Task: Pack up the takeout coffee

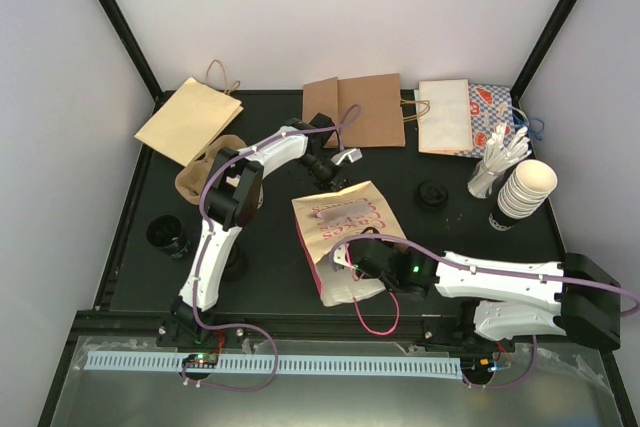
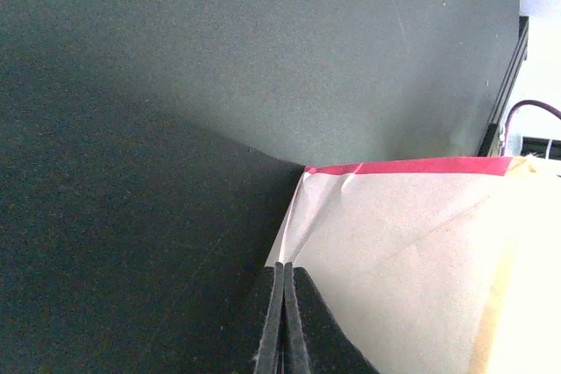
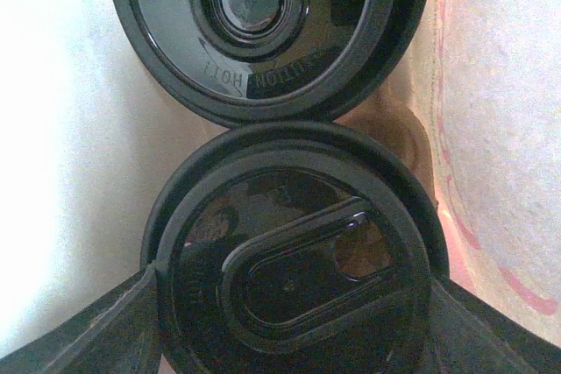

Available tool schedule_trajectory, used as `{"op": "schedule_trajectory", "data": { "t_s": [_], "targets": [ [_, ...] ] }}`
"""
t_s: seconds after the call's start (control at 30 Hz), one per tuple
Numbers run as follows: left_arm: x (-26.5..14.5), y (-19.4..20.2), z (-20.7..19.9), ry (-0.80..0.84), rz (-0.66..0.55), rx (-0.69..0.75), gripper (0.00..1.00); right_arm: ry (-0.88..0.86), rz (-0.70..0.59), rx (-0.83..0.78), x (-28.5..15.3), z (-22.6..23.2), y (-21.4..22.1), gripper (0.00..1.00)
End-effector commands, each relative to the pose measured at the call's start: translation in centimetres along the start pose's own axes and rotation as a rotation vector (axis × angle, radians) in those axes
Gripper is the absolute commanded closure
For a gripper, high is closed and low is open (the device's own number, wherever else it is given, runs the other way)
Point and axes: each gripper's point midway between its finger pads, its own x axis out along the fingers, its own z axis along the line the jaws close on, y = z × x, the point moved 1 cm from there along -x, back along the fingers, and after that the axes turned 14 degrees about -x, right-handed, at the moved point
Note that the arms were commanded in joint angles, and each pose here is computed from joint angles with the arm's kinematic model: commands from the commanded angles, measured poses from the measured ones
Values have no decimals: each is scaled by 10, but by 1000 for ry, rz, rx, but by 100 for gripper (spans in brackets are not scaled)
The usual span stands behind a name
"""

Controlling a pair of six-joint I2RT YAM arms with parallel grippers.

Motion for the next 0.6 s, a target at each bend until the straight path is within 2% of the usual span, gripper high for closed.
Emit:
{"op": "schedule_trajectory", "data": {
  "t_s": [0.0,0.3,0.57],
  "targets": [
    [11,9,-10,65,51,11,99,31,-31,59,1,-14,-8,51],
    [13,10,-13,102,64,5,98,52,-119,200,-13,-32,-21,51],
    [13,12,-16,129,72,-3,99,83,-79,355,-17,-43,-14,51]
  ]
}}
